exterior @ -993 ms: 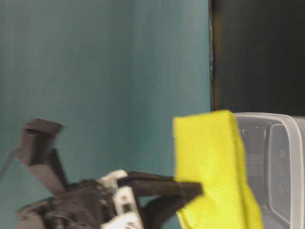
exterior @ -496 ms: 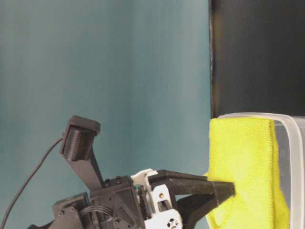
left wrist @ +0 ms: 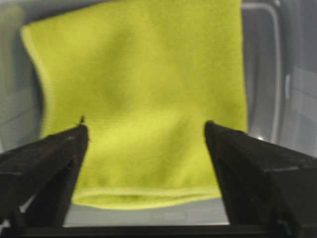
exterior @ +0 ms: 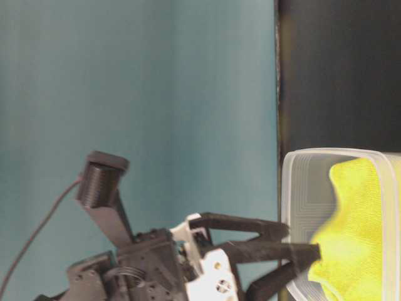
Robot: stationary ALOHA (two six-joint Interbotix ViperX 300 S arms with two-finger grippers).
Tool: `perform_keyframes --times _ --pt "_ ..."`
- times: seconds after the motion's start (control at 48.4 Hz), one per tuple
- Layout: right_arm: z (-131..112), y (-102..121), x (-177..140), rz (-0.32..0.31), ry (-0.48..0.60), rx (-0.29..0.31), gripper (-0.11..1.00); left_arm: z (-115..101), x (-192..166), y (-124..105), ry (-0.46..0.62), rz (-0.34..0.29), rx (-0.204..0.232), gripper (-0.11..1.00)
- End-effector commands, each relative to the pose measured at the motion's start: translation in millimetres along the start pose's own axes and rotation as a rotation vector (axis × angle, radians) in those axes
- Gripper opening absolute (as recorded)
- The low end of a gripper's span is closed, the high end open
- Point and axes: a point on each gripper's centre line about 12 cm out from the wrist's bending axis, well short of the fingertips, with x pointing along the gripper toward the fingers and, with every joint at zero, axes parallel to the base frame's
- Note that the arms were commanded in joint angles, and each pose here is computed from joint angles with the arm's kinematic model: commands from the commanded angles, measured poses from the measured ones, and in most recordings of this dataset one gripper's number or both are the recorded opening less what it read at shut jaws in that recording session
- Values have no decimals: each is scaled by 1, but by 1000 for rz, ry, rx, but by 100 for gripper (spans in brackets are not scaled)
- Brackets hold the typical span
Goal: Place the yellow towel into the container with the left arm.
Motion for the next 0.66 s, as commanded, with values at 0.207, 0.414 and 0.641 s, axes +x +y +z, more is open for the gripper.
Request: perform_keyframes --times 0.207,0.414,0.641 --pt "2 0 1 2 -4 5 74 29 -92 6 -269 50 8 86" --pt "0 0 1 1 5 5 74 19 -98 3 -275 48 0 86" --pt "-2 0 1 0 12 5 74 20 -99 -4 -279 37 18 86"
